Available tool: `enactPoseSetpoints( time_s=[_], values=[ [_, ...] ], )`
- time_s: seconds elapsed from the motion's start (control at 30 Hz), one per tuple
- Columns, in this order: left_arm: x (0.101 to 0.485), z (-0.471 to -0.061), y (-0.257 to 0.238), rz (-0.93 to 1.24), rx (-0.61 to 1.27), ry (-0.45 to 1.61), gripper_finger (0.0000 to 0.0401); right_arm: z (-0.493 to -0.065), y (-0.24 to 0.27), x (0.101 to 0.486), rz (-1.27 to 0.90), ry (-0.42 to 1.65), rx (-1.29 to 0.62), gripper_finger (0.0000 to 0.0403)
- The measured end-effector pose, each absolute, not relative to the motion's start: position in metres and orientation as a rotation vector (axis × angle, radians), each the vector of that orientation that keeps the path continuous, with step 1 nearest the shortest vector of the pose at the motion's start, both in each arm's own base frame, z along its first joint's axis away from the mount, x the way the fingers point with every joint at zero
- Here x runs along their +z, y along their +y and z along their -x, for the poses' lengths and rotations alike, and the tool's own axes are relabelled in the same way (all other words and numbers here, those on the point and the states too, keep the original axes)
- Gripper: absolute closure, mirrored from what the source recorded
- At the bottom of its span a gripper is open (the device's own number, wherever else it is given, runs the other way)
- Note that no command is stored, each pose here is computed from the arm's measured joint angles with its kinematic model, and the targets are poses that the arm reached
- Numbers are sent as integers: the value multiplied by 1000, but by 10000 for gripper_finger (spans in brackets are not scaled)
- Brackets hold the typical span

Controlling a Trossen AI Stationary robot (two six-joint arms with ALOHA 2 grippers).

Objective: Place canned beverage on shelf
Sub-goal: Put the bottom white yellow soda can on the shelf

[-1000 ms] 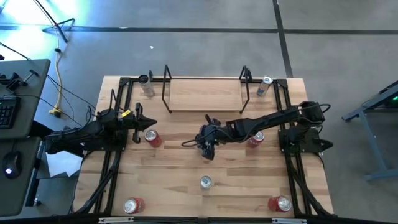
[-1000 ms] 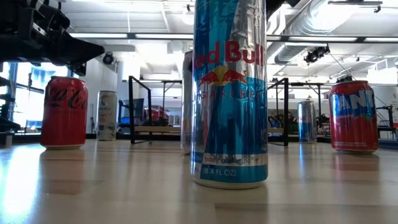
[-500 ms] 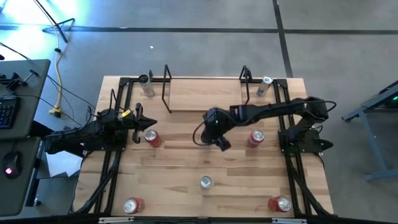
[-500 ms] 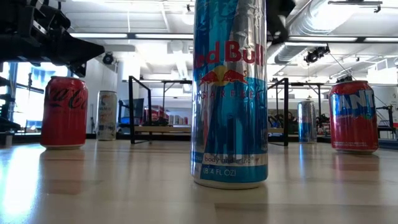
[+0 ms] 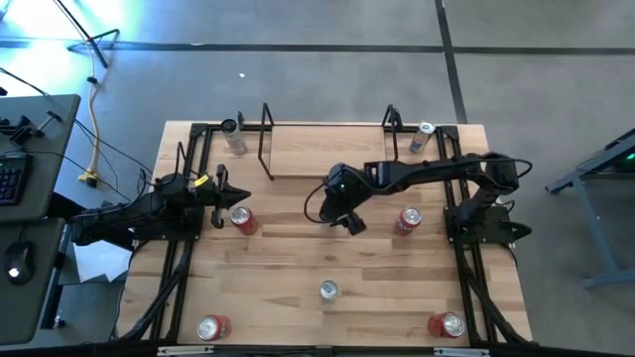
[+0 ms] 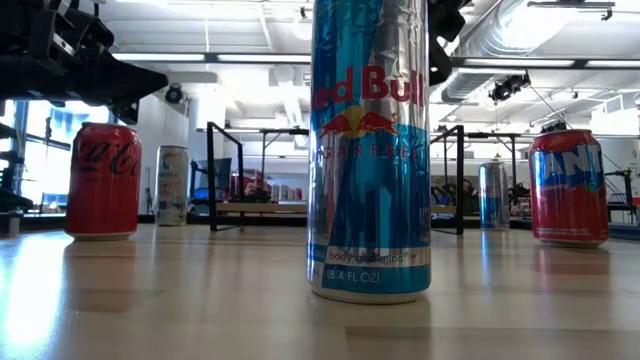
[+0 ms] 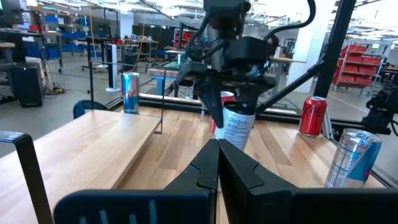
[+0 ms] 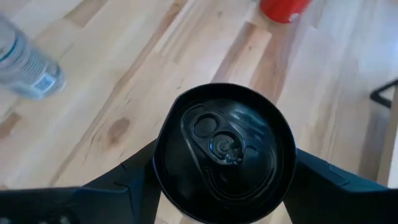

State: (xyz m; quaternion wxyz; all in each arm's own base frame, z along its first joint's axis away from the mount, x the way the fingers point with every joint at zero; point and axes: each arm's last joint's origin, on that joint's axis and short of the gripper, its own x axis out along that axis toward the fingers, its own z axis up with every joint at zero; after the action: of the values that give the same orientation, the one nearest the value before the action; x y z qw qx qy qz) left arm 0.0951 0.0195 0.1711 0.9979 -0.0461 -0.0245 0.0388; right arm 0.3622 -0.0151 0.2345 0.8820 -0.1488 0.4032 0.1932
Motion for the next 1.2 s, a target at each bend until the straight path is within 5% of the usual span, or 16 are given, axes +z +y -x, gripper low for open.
enactPoseSetpoints(
  time_s=[0.17,0.43,0.73,0.93,1.2],
  values=[
    [171,-95,19,90,78,-49,400,-365,-8,236,298,849,284,106],
    [171,-95,19,83,78,-48,400,-370,-2,270,193,844,152,98],
    [171,-95,19,59,79,-47,400,-359,22,309,-248,911,-367,109],
    [171,-95,19,58,79,-47,400,-358,56,305,-306,888,-346,191],
    [171,-95,20,58,80,-47,400,-377,87,267,-252,823,-296,388]
  ],
)
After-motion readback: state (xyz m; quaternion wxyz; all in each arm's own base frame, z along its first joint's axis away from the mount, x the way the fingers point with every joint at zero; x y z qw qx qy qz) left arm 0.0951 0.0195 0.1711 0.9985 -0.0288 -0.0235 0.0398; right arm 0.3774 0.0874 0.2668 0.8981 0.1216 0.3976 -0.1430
